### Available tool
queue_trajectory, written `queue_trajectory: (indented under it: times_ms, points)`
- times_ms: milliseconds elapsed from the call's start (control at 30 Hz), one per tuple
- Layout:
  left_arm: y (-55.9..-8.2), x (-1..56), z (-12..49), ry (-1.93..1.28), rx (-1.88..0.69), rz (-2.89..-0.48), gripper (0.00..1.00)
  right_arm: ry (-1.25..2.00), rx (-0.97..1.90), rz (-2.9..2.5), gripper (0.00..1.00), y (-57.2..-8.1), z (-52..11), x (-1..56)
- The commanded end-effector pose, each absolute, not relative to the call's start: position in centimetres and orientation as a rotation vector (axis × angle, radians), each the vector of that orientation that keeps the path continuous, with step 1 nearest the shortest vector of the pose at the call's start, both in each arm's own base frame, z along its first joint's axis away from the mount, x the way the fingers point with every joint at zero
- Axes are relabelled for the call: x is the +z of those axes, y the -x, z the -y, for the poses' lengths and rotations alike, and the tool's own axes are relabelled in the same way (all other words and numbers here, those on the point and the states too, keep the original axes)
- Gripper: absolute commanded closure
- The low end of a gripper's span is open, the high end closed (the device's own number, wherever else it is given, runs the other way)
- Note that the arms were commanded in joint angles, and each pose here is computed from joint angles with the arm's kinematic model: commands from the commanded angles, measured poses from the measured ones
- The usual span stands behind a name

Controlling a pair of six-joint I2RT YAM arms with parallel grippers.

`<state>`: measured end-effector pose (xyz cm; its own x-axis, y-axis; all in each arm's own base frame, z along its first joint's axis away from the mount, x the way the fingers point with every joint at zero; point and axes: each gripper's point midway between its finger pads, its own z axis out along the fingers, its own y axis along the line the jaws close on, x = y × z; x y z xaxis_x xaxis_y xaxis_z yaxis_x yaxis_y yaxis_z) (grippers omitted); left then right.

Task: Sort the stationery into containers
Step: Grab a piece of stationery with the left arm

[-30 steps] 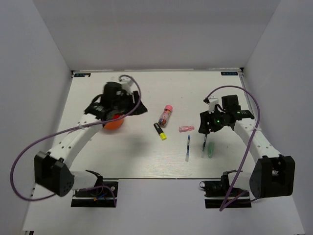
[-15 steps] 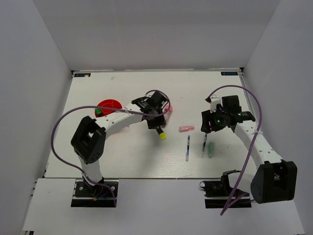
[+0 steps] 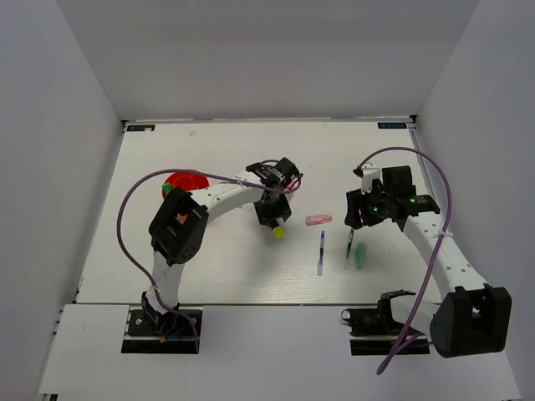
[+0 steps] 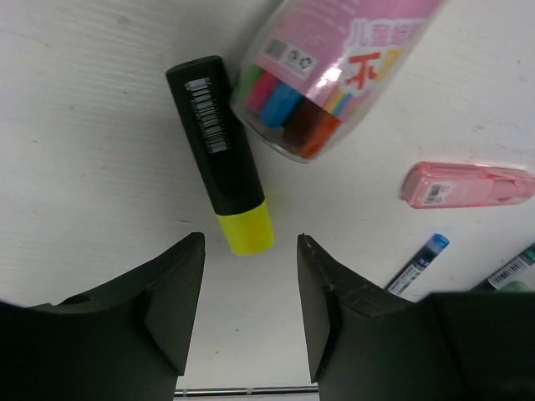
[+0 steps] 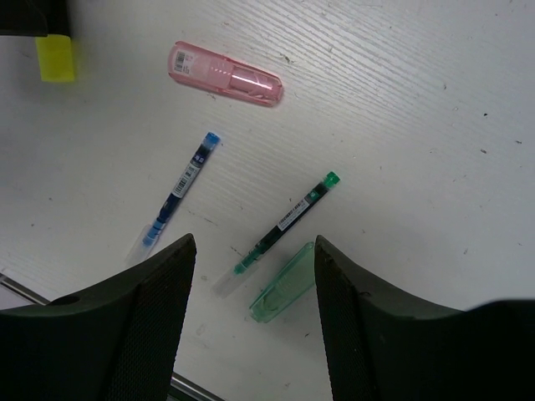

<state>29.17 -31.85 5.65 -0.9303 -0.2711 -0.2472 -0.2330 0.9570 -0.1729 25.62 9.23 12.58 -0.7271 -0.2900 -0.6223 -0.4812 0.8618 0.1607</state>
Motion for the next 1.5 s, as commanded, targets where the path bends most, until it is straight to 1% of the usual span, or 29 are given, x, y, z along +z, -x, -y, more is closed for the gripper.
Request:
queue_trajectory:
  times_ms: [0, 400, 667, 1000, 1033, 1100, 1133, 1233, 1267, 1333, 1367, 1400, 1467]
  points:
    - [-29.9, 6.9, 31.3, 0.482, -0.175, -2.800, 0.41, 0.551, 0.406, -2.389, 0.38, -26.1, -9.2, 13.1]
    - [-31.3, 3.2, 30.3, 0.563, -0.099, -2.835, 0.41, 0.552, 0.404, -2.377, 0.38, -26.0, -9.1, 13.3]
    - [-32.5, 2.8, 29.4, 0.585, -0.077, -2.822, 0.41, 0.551, 0.407, -2.378, 0.38, -25.9, -9.2, 13.3]
    - [-31.6, 0.7, 27.9, 0.570, 0.033, -2.888, 0.41, 0.549, 0.413, -2.368, 0.38, -25.8, -9.2, 13.6]
    - [-31.5, 0.5, 27.9, 0.565, 0.037, -2.895, 0.46, 0.548, 0.418, -2.373, 0.38, -25.8, -9.3, 13.5]
    - [-31.3, 0.1, 28.0, 0.553, 0.034, -2.914, 0.53, 0.563, 0.421, -2.366, 0.38, -25.7, -9.6, 13.6]
    - [-31.1, 0.1, 28.1, 0.547, 0.036, -2.921, 0.60, 0.545, 0.415, -2.369, 0.38, -25.8, -9.2, 13.5]
    - [-30.8, -0.1, 28.3, 0.526, 0.023, -2.943, 0.74, 0.543, 0.415, -2.361, 0.38, -25.7, -9.3, 13.7]
    - [-30.9, 0.0, 28.3, 0.528, 0.018, -2.942, 0.83, 0.538, 0.414, -2.357, 0.38, -25.8, -9.2, 13.8]
    - [-31.0, 0.8, 28.4, 0.508, -0.008, -2.932, 0.91, 0.541, 0.423, -2.360, 0.38, -25.7, -9.3, 13.7]
    - [-31.0, 0.9, 28.4, 0.485, -0.017, -2.934, 0.98, 0.541, 0.421, -2.359, 0.38, -25.8, -9.3, 13.7]
    - [-31.0, 1.3, 28.5, 0.460, -0.027, -2.931, 1.00, 0.537, 0.420, -2.364, 0.38, -25.7, -9.2, 13.6]
    - [-31.2, 3.5, 28.8, 0.395, -0.086, -2.898, 1.00, 0.543, 0.425, -2.359, 0.38, -25.7, -9.3, 13.7]
